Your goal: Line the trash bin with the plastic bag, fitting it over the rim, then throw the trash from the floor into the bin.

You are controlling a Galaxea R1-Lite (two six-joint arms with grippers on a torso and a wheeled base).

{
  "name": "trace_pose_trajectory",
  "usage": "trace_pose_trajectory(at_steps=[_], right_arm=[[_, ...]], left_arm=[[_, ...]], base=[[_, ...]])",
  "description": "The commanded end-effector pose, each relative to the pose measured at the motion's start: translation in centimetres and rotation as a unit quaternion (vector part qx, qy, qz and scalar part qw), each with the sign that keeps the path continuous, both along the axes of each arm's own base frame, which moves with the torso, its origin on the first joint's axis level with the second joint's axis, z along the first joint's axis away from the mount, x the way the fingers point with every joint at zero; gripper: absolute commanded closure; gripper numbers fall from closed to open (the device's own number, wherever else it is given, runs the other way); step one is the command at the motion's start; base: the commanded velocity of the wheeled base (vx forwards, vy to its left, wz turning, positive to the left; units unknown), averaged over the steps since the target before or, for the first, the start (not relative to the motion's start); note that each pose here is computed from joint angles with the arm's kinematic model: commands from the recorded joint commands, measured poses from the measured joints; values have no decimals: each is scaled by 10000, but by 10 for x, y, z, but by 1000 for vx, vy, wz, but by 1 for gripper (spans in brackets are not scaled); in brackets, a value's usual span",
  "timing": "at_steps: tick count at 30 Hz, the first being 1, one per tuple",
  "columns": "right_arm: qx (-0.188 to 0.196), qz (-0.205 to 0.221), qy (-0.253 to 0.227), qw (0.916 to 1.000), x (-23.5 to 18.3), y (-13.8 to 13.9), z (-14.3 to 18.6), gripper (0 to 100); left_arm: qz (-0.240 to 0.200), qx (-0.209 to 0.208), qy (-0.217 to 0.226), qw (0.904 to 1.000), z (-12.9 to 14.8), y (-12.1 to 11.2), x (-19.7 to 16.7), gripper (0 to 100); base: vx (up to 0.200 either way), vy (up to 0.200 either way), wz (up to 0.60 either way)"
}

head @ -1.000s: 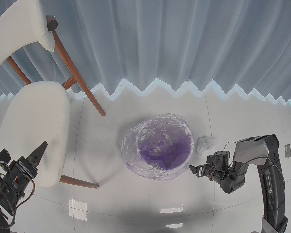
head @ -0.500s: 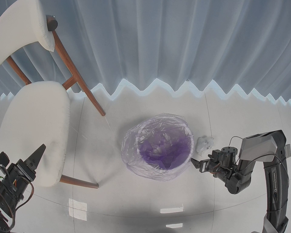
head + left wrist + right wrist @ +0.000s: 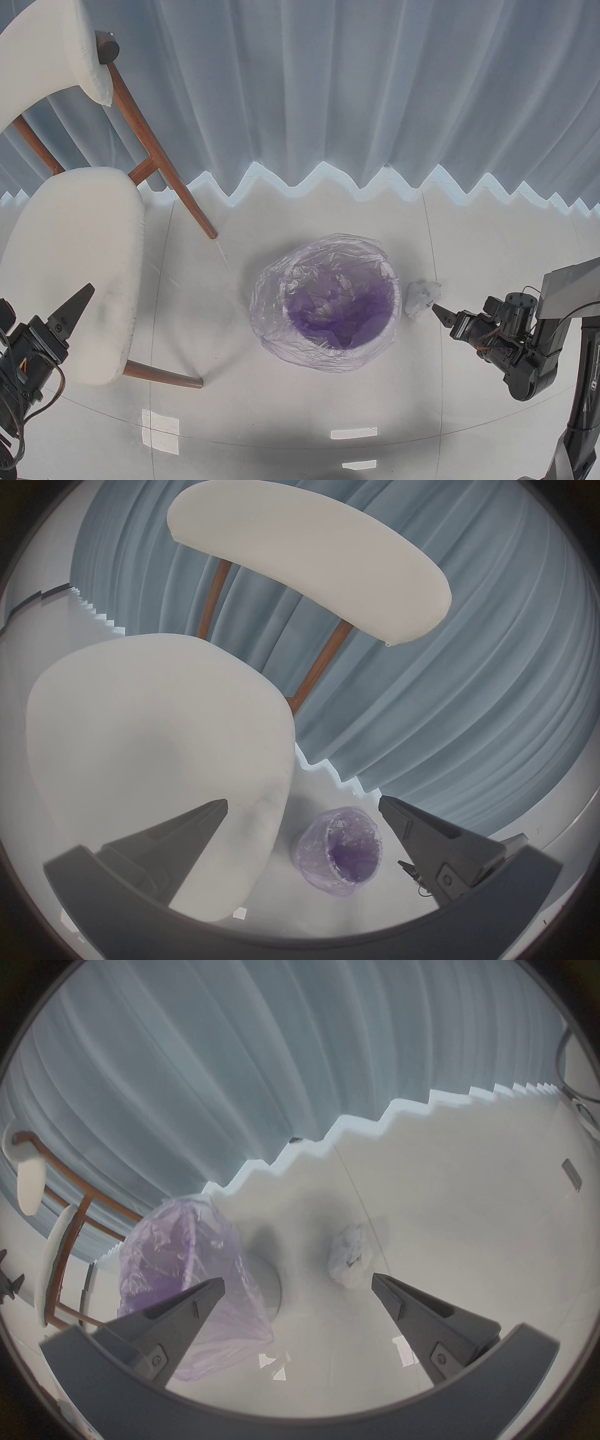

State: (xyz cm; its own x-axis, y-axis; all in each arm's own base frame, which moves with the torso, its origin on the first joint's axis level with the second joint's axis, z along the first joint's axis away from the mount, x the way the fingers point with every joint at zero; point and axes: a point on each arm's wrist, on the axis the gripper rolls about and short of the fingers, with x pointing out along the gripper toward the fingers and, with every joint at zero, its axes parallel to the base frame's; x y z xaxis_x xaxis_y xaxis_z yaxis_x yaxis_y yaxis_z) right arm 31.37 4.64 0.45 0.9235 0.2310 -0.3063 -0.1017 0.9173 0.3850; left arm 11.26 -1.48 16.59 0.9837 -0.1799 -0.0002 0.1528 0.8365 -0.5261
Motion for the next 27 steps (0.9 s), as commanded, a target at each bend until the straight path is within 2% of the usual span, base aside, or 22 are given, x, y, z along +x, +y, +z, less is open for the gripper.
trace_pose_trajectory(at_steps=[1,4,5,9,11,12,13,16,18,23,25,27], right_arm=[[-219,-289,-168,9992,0,-15,11,0],[-391,-440,-30,9983,4,-20,7,0],[-441,-585,155,9972,17,-27,8,0],[-452,-626,357,9964,47,-29,15,0],[-452,-626,357,9964,47,-29,15,0],[-526,-595,747,9940,74,-28,20,0],[-528,-595,762,9939,75,-28,21,0],[-597,-553,1413,9866,104,-26,30,0],[-634,-527,1628,9832,117,-24,27,0],[-778,-426,1562,9837,142,-19,7,0],[-1021,-312,1517,9826,156,-19,-8,0],[-1048,-290,1481,9830,165,-18,-16,0]], left_arm=[[53,-12,24,10000,4,4,7,0],[53,-12,24,10000,5,4,10,0],[176,-18,-68,9998,12,6,15,0],[183,-1,-40,9998,15,7,22,0],[183,-1,-40,9998,15,7,22,0],[153,7,-33,9999,17,6,28,0],[153,7,-33,9999,17,6,28,0],[153,24,3,9999,19,5,36,0],[145,28,56,9999,17,5,36,0],[106,21,65,9999,16,4,36,0],[99,28,56,9999,16,4,36,0],[76,35,47,10000,16,3,36,0]], base=[[0,0,0],[0,0,0],[0,0,0],[0,0,0],[0,0,0],[0,0,0],[0,0,0],[0,0,0],[0,0,0],[0,0,0],[0,0,0],[0,0,0]])
